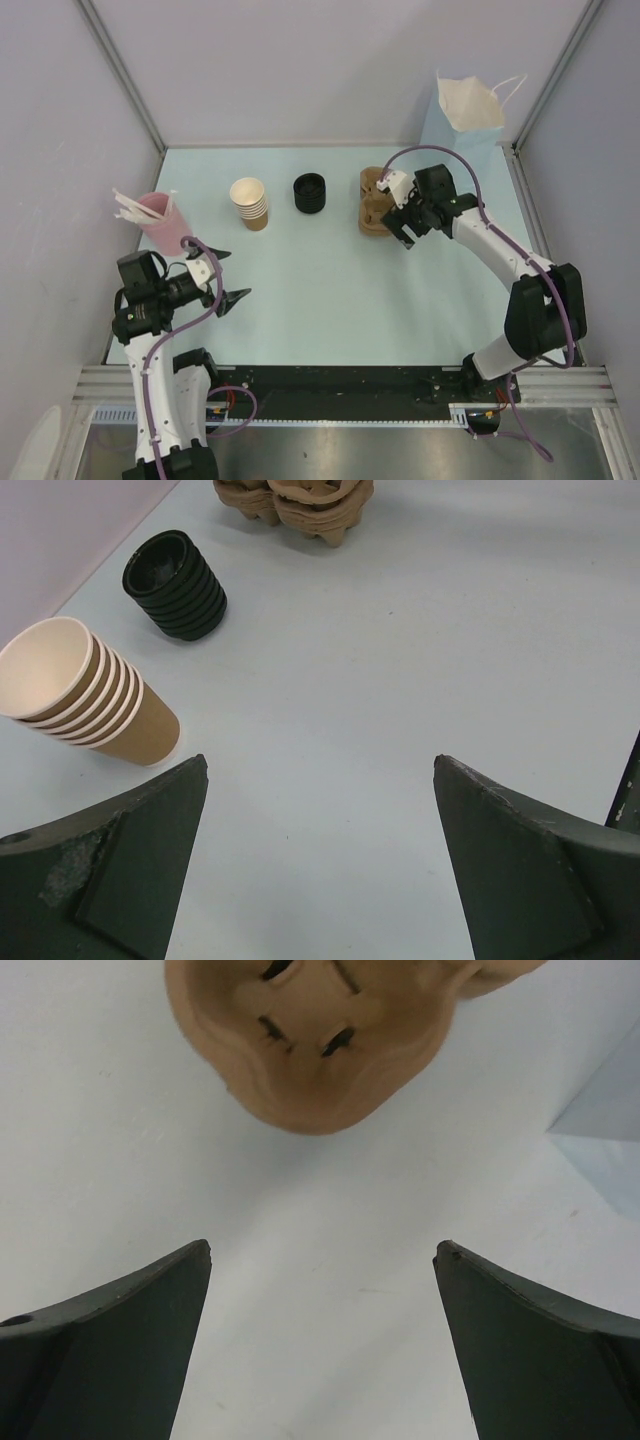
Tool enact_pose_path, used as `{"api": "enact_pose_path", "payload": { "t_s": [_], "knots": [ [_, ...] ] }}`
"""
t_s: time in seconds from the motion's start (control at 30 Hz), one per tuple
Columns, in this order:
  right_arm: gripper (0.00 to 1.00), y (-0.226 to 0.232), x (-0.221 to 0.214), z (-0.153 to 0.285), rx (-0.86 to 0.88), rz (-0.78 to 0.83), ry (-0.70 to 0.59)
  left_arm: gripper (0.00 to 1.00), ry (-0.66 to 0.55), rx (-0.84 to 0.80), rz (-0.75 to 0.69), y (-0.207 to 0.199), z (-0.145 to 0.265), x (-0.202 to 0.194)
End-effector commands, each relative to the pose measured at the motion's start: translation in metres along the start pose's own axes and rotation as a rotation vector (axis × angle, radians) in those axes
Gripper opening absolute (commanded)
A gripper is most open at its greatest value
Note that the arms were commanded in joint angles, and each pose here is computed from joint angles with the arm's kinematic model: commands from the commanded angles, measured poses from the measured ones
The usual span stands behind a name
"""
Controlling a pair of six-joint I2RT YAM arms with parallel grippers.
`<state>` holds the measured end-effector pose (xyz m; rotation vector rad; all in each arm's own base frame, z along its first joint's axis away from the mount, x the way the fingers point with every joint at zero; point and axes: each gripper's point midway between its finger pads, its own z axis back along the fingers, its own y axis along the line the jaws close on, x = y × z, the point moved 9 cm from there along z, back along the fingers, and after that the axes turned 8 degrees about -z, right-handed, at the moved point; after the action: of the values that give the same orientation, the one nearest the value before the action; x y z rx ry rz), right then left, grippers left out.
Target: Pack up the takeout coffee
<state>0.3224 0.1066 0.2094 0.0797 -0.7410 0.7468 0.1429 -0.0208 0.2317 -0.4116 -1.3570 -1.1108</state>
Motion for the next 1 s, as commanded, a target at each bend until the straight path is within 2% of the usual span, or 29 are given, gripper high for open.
{"api": "enact_pose_path", "payload": {
  "t_s": [0.0, 0.2, 0.37, 0.57, 0.97],
  "knots": [
    [1.0, 0.007, -0.009, -0.005, 0.179, 0.02, 0.052, 1.0, -0.064, -0.019, -0.061, 0.003, -0.003, 0.004],
    [1.0, 0.023, -0.018, -0.031, 0.368, 0.017, 0.058, 1.0, -0.059, -0.015, -0.066, 0.001, -0.002, 0.004],
    [1.0, 0.052, -0.023, -0.053, 0.404, 0.1, 0.082, 1.0, -0.058, -0.014, -0.068, 0.002, -0.002, 0.003],
    [1.0, 0.071, -0.02, -0.07, 0.241, 0.202, 0.038, 1.0, -0.056, -0.011, -0.065, 0.003, -0.003, 0.001],
    [1.0, 0.083, -0.004, -0.111, 0.082, 0.291, -0.031, 1.0, -0.053, -0.008, -0.057, 0.004, -0.004, -0.001]
  ]
}}
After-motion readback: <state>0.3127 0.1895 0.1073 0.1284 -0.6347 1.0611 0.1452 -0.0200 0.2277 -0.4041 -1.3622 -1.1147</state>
